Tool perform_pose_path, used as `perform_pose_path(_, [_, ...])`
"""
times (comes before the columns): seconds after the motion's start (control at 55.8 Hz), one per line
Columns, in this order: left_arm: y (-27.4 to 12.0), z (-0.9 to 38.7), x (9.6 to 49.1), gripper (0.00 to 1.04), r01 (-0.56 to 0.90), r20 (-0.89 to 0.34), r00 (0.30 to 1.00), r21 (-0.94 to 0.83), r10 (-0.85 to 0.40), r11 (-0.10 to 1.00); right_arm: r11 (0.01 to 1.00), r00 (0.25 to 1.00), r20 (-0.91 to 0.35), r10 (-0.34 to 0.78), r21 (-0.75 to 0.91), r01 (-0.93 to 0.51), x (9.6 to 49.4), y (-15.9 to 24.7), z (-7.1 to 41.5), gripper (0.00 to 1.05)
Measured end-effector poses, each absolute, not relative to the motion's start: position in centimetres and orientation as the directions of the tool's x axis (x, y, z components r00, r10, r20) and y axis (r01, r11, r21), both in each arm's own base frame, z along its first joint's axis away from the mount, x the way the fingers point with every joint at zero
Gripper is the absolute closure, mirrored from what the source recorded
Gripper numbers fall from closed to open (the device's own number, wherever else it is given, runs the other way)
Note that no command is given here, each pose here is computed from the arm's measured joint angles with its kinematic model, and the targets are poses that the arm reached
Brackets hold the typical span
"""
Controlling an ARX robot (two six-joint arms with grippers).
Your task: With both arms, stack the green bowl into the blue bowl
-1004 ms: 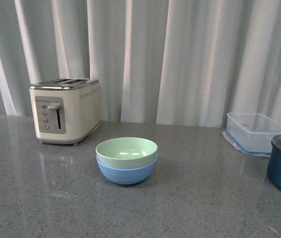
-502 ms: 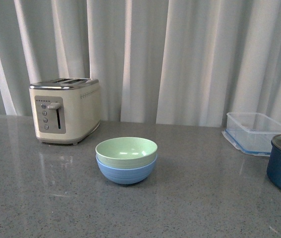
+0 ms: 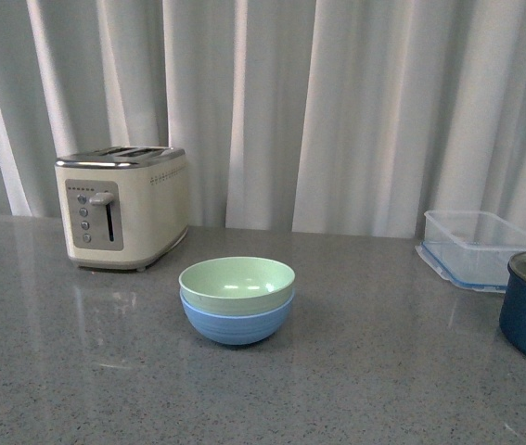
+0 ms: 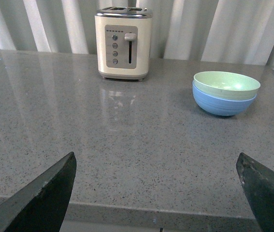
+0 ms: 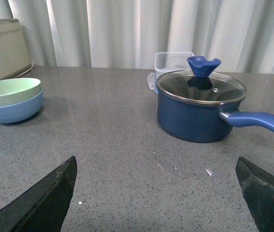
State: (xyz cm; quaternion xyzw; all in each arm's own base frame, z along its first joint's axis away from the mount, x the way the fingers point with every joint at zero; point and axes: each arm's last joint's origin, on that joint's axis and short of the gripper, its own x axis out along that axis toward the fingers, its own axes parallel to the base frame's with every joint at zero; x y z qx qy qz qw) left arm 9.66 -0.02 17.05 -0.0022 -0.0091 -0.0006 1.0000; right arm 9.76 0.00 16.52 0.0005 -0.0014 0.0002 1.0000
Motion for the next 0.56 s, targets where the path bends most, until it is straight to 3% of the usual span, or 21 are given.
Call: perform_pose_path(0.556, [-0.02,17.05,9.66,0.07,0.001,0.018,1.000,-0.004,-0.001,1.000,1.000,1.000,0.003,0.000,0.000,0.000,9.76,0.00,16.52,0.10])
